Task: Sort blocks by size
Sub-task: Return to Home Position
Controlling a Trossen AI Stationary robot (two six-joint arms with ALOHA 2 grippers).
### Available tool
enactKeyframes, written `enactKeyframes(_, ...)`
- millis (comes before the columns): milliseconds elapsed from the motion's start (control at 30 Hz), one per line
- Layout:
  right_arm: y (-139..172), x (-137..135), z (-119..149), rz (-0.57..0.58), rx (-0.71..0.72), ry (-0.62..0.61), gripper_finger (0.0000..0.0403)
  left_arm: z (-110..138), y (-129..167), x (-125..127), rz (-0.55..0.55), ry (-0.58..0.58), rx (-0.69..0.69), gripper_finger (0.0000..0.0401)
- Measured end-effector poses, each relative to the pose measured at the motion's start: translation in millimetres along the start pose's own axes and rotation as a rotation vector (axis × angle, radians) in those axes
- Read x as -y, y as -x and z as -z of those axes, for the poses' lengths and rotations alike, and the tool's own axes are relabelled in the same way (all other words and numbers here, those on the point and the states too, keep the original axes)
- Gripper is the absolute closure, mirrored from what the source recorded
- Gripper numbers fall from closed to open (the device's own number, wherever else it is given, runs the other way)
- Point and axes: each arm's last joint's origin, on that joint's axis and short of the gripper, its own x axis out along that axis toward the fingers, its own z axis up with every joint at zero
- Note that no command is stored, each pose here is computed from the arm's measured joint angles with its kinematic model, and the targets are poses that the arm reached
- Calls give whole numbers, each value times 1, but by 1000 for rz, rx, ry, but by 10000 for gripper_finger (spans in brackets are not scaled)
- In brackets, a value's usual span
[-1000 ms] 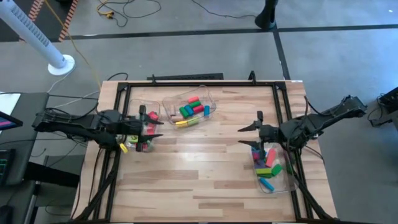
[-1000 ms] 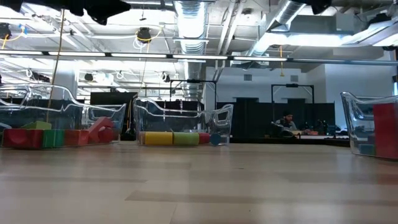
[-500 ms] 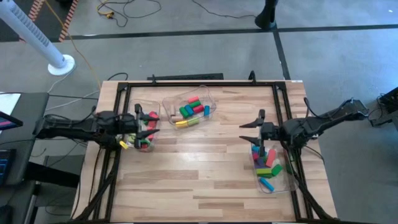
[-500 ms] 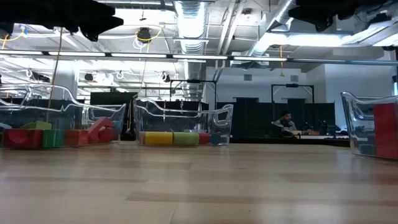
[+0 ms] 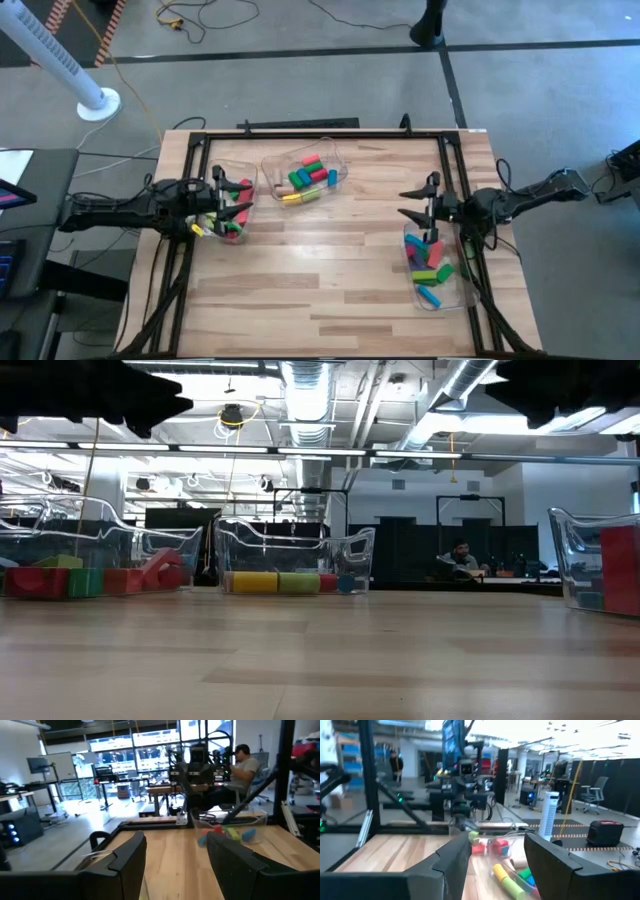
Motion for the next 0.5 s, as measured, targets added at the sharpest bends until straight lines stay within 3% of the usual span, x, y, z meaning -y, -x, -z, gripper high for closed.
enactKeyframes(500,23,13,35,65,97,-56,184,27,14,-10,-88,48,3,199)
